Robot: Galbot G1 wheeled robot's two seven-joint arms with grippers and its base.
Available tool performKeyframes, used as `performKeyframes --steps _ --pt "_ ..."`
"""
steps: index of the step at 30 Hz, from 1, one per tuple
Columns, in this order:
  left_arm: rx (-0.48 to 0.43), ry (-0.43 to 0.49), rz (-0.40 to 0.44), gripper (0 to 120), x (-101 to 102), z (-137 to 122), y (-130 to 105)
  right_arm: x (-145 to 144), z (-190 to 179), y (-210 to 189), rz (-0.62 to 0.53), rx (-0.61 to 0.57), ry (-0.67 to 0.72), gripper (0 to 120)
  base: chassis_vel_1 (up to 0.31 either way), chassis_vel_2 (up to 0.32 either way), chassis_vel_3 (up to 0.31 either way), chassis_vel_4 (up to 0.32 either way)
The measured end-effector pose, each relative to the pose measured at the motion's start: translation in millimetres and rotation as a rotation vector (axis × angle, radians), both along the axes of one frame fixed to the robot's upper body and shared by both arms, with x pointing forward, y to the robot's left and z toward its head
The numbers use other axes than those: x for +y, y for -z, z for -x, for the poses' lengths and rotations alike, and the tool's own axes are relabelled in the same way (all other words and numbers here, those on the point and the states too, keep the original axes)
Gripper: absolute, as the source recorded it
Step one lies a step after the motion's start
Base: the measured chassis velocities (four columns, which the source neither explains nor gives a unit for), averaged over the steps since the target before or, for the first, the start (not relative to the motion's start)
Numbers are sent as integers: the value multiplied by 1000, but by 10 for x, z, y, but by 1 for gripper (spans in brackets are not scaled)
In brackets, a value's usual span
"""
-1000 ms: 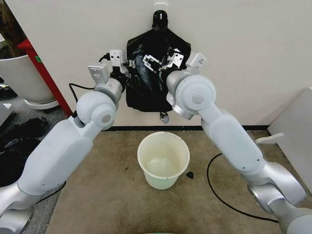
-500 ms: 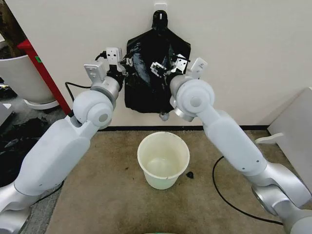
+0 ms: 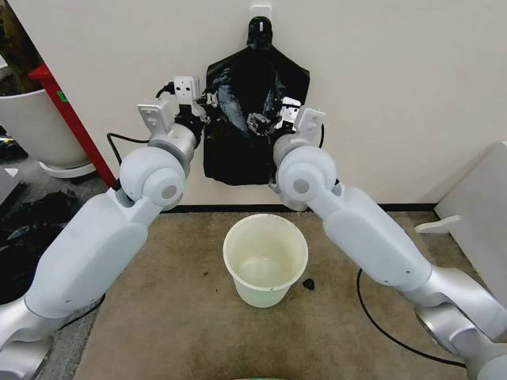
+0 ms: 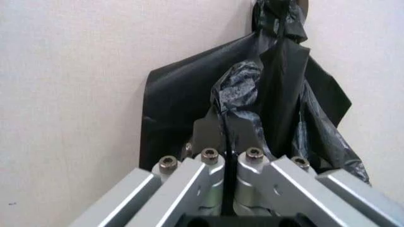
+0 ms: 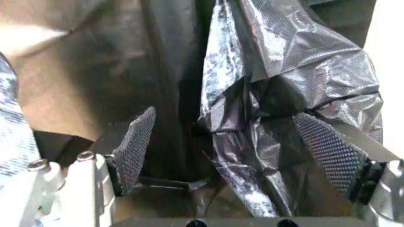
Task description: Place the garbage bag over the trash bin.
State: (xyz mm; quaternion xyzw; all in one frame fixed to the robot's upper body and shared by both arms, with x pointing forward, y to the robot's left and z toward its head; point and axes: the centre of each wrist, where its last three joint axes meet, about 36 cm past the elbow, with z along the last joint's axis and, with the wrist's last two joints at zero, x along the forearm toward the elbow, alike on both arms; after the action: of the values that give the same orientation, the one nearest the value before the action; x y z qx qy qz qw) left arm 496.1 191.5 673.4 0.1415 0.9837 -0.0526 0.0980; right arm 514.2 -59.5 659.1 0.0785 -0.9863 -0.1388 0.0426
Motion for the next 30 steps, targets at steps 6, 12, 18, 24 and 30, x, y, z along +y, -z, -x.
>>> performKeyframes --steps 6,12,18,24,30 --pt "-2 -5 -5 0 39 32 -2 53 -39 79 64 -28 25 78 0 0 0 0" --pt "-1 -9 -10 0 67 59 7 67 -58 138 90 -39 38 57 0 0 0 0" --pt "3 -12 -10 0 85 83 29 52 -63 197 105 -42 48 38 0 0 0 0" --pt "5 -17 -8 0 118 103 43 12 -99 269 119 -44 68 16 0 0 0 0" --pt "14 -27 -9 0 180 110 83 -46 -32 283 114 -54 67 0 0 0 0 0"
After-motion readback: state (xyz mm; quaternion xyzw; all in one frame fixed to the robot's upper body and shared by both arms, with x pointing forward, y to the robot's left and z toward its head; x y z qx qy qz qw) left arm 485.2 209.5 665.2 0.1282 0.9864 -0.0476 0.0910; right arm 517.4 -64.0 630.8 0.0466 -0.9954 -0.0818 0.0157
